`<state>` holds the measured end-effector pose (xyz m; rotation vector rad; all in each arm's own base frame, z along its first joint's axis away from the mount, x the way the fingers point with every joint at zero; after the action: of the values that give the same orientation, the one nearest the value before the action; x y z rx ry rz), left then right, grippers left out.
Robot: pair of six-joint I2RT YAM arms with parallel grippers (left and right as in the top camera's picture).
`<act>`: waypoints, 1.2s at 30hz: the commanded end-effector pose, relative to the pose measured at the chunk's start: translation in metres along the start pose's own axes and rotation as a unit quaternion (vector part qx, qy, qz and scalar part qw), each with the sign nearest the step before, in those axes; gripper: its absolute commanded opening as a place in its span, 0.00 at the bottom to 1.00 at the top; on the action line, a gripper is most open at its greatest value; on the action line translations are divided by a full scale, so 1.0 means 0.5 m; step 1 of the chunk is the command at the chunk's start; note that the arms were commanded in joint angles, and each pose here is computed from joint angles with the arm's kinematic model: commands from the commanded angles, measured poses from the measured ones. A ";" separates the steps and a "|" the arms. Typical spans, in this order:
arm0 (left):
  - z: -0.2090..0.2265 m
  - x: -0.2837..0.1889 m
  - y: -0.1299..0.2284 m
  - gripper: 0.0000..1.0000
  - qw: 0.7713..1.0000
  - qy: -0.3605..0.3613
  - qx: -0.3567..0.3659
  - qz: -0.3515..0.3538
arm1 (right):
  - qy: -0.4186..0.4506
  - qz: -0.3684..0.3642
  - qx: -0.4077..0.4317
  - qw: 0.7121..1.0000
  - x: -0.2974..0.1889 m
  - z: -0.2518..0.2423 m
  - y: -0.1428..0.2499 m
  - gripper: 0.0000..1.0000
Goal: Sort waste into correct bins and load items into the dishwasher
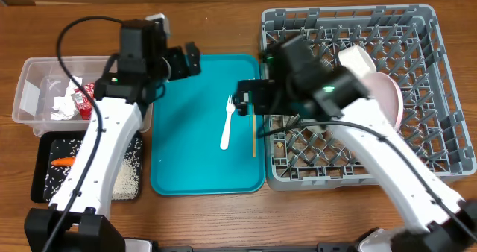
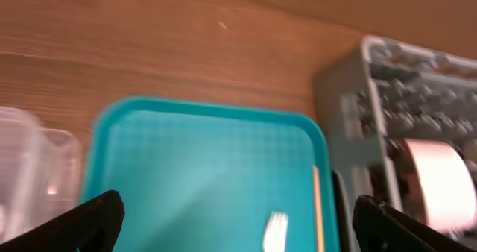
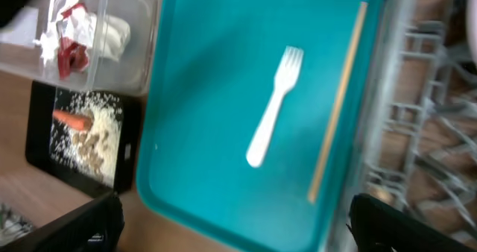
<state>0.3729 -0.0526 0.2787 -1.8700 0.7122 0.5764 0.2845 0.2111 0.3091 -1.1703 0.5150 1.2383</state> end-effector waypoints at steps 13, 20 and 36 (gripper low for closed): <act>0.076 -0.054 -0.075 1.00 0.996 -0.050 -0.052 -0.058 | 0.183 0.006 0.053 0.982 0.322 0.042 0.056 1.00; 0.076 -0.054 -0.075 1.00 0.996 -0.051 -0.052 -0.058 | 0.203 -0.002 0.054 0.978 0.429 0.021 0.066 1.00; 0.076 -0.054 -0.075 1.00 0.996 -0.051 -0.052 -0.059 | 0.199 0.019 0.056 0.978 0.456 0.012 0.083 0.20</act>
<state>0.3784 0.0006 0.2940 -1.9295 0.5436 0.6629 0.3180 0.3142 0.1062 -1.3256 0.8969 0.9844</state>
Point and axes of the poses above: each gripper's point midway between its finger pads, its own x axis out along the fingers, its own z axis along the line the jaws close on, y = z × x, the point moved 10 cm from there along -x, back along the fingers, and after that the axes turned 4 degrees about -x, right-handed, at the moved point
